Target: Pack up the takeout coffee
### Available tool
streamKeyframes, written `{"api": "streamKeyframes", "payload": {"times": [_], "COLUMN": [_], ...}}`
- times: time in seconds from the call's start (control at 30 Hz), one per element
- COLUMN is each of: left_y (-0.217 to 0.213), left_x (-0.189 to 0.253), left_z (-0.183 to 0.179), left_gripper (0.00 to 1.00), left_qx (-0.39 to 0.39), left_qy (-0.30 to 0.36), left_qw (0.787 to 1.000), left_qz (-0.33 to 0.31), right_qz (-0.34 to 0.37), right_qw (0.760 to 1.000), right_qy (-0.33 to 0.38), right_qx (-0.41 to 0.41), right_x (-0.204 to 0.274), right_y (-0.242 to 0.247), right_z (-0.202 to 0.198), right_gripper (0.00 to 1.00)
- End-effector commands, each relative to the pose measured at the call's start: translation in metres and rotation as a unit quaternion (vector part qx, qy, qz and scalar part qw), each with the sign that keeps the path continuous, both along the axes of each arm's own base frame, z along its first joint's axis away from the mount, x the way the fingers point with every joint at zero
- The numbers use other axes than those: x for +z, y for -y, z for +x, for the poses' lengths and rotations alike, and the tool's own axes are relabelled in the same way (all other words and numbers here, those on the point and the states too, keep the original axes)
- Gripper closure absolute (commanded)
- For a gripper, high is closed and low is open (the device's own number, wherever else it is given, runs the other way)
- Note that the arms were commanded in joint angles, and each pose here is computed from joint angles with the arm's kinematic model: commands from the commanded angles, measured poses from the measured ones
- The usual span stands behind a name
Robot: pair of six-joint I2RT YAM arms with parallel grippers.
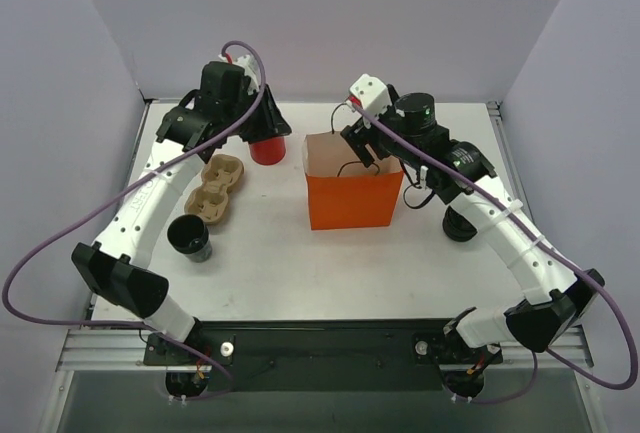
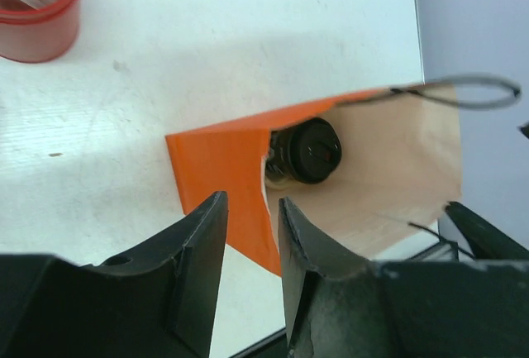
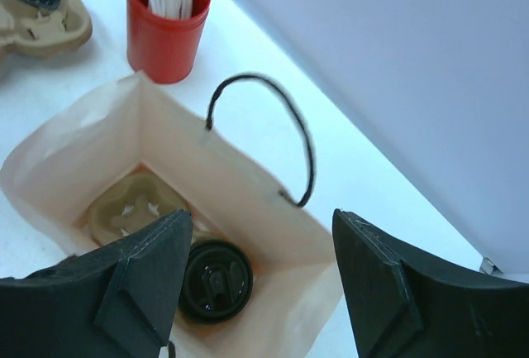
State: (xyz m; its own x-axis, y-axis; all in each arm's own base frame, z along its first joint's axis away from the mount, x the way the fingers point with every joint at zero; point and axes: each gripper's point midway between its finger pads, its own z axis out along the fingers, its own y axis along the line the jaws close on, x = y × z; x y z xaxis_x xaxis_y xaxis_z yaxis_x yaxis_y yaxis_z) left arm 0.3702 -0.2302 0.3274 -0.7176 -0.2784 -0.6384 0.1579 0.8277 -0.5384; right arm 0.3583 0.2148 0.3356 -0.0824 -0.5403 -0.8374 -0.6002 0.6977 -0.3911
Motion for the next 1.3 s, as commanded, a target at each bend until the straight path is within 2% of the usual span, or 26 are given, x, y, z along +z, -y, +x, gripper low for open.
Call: {"api": "streamKeyframes", "payload": {"times": [0.0, 0.13, 0.2, 0.43, 0.67, 0.8, 1.0, 1.17, 1.2, 1.27], "left_y": [-0.030, -0.055, -0.062, -0.057, -0.080, -0.098, -0.109, -0.121, -0.123, -0.132], "left_x": [0.019, 0.017, 0.020, 0.027, 0.011, 0.007, -0.008, -0.022, -0.022, -0.032], "left_z": [0.004, 0.006, 0.011, 0.016, 0.029, 0.053, 0.083, 0.110, 0.114, 0.126], "left_gripper": [0.59, 0.58, 0.58, 0.58, 0.58, 0.58, 0.58, 0.58, 0.58, 0.58], "left_qx": [0.044, 0.079, 0.093, 0.095, 0.140, 0.183, 0.195, 0.200, 0.202, 0.206], "left_qy": [0.039, 0.054, 0.063, 0.068, 0.083, 0.100, 0.099, 0.095, 0.096, 0.088], "left_qw": [0.998, 0.993, 0.991, 0.992, 0.983, 0.975, 0.973, 0.972, 0.972, 0.972], "left_qz": [0.033, 0.071, 0.078, 0.054, 0.085, 0.074, 0.076, 0.073, 0.069, 0.066], "right_qz": [0.024, 0.032, 0.053, 0.091, 0.120, 0.141, 0.173, 0.204, 0.235, 0.245], "right_qw": [0.998, 0.995, 0.992, 0.981, 0.968, 0.956, 0.945, 0.953, 0.947, 0.947], "right_qy": [0.024, 0.034, 0.041, 0.047, 0.072, 0.070, 0.074, 0.047, 0.045, 0.024], "right_qx": [-0.052, -0.088, -0.110, -0.165, -0.209, -0.247, -0.267, -0.219, -0.215, -0.207], "right_x": [0.025, 0.035, 0.048, 0.044, 0.068, 0.083, 0.107, 0.109, 0.117, 0.102], "right_y": [0.011, 0.020, 0.024, 0.024, 0.036, 0.049, 0.071, 0.069, 0.072, 0.069], "right_z": [0.011, 0.018, 0.020, 0.038, 0.043, 0.035, 0.010, -0.025, -0.038, -0.050], "right_gripper": [0.32, 0.33, 0.31, 0.30, 0.28, 0.25, 0.17, 0.08, 0.01, 0.00]}}
